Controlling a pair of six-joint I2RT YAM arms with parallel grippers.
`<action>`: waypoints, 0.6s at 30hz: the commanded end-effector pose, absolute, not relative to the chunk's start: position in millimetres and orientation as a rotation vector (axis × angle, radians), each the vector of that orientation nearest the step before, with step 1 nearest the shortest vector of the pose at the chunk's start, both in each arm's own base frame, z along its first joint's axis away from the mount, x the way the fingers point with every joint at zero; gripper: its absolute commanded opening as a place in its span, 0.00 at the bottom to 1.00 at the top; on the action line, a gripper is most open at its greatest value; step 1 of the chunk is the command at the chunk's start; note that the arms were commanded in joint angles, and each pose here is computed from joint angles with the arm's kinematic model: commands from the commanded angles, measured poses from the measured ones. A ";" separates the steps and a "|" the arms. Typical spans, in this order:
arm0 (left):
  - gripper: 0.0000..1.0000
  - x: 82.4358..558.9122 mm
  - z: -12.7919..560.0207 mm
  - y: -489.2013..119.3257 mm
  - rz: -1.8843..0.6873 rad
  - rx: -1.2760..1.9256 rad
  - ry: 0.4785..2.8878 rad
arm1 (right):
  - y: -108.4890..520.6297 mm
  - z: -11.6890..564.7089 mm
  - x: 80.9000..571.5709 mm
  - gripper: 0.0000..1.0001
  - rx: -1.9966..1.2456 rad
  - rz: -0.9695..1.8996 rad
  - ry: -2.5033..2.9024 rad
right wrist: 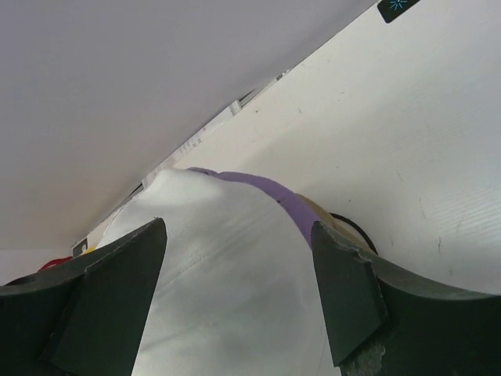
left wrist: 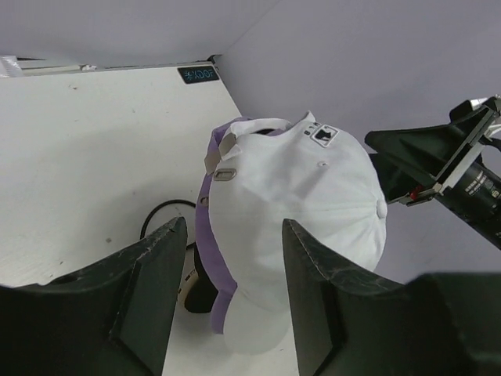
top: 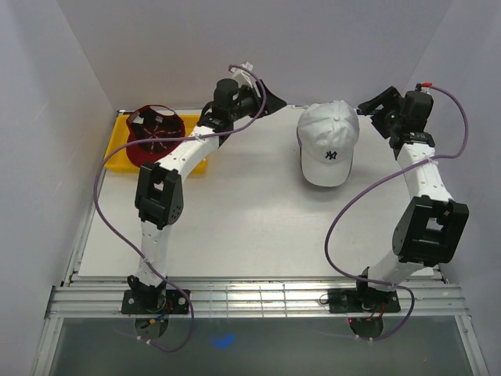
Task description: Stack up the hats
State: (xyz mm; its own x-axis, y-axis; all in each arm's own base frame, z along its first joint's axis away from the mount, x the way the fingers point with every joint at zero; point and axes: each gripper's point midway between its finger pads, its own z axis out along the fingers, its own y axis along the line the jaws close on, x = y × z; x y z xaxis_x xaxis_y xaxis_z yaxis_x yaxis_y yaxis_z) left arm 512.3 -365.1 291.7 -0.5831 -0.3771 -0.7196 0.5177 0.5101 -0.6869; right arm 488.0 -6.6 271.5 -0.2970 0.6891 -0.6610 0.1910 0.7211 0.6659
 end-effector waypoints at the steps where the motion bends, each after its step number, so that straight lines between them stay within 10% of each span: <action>1: 0.62 519.6 328.8 -392.6 -1.266 0.183 1.675 | -2.2 316.4 514.6 0.80 0.516 0.620 1.727; 18: 0.62 545.6 255.0 -455.6 -1.360 0.194 1.671 | 25.3 236.3 546.7 0.78 0.451 0.692 1.859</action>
State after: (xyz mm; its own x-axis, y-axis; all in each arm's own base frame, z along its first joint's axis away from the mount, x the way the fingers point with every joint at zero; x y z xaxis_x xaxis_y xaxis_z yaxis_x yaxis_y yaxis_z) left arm 550.0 -453.1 214.5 -0.5986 -0.3787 -0.7058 0.5733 0.4129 -0.7077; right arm 544.2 17.1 238.2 -0.3820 0.6238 -0.6818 0.0433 0.7491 0.6611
